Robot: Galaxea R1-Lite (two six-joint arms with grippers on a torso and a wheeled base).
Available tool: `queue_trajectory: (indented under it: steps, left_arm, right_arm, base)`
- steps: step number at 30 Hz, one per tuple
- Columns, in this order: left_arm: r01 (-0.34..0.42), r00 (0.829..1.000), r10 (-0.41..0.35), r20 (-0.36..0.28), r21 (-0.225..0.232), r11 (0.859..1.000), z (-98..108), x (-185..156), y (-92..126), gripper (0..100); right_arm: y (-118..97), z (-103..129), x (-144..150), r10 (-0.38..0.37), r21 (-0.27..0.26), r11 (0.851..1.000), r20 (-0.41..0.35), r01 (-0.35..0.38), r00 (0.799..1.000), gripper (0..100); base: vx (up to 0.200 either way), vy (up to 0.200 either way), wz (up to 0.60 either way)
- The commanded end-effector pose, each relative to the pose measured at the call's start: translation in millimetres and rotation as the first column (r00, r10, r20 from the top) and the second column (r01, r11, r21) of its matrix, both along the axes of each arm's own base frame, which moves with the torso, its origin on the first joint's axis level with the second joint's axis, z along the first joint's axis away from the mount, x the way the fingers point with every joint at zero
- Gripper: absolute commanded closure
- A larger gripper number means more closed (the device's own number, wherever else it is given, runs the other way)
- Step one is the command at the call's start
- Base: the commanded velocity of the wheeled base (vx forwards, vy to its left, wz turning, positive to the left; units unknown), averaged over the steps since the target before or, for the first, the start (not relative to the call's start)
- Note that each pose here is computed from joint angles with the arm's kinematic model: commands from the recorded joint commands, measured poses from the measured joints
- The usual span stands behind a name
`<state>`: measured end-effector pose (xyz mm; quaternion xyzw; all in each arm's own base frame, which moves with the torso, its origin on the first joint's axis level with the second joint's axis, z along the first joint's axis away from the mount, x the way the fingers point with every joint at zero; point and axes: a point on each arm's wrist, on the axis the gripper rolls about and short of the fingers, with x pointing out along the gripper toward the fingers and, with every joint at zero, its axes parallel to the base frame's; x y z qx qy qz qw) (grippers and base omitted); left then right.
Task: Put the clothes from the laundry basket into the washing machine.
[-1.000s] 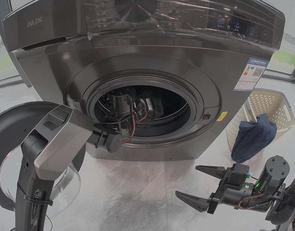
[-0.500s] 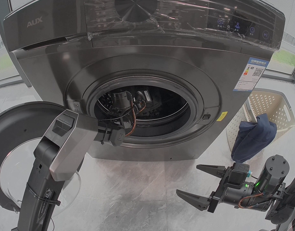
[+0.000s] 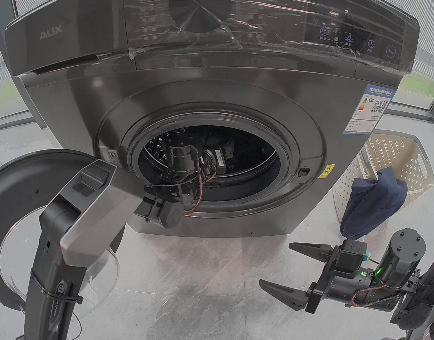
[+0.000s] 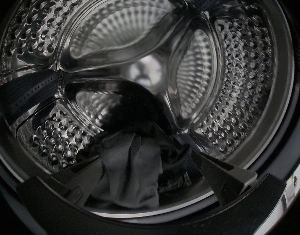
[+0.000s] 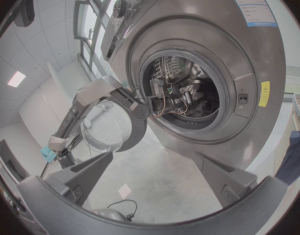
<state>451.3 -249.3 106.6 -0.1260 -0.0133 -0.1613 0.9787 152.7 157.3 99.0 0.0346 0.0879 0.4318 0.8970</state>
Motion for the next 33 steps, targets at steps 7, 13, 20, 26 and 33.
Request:
queue_trajectory:
  steps: [7,13,20,26,33]
  left_arm:
    - [0.153,0.988,-0.15,-0.038,0.115,0.981,1,-87,-11,0]
    - [0.166,0.986,-0.159,-0.059,0.159,0.973,-16,-102,-3,0]
    - [0.231,0.972,-0.219,-0.089,0.177,0.957,-12,-152,3,0]
    - [0.333,0.942,-0.321,-0.093,0.174,0.927,-9,-223,14,0]
    - [0.4,0.915,-0.402,0.002,0.106,0.91,23,-300,68,0]
  right_arm:
    - [0,-1,-3,0.011,-0.005,1.0,-0.004,-0.011,1.0,0]
    - [0,0,-4,0.009,-0.001,1.0,-0.003,-0.009,1.0,0]
    - [0,-1,-5,0.012,-0.006,1.0,-0.007,-0.012,1.0,0]
    - [-12,6,-11,-0.011,0.009,1.0,0.013,0.011,1.0,0]
    - [-42,15,-11,-0.126,0.037,0.991,0.037,0.125,0.991,0]
  base:
    - [0.0,0.0,0.0]
    - [0.0,0.0,0.0]
    - [0.0,0.0,0.0]
    - [0.0,0.0,0.0]
    - [0.0,0.0,0.0]
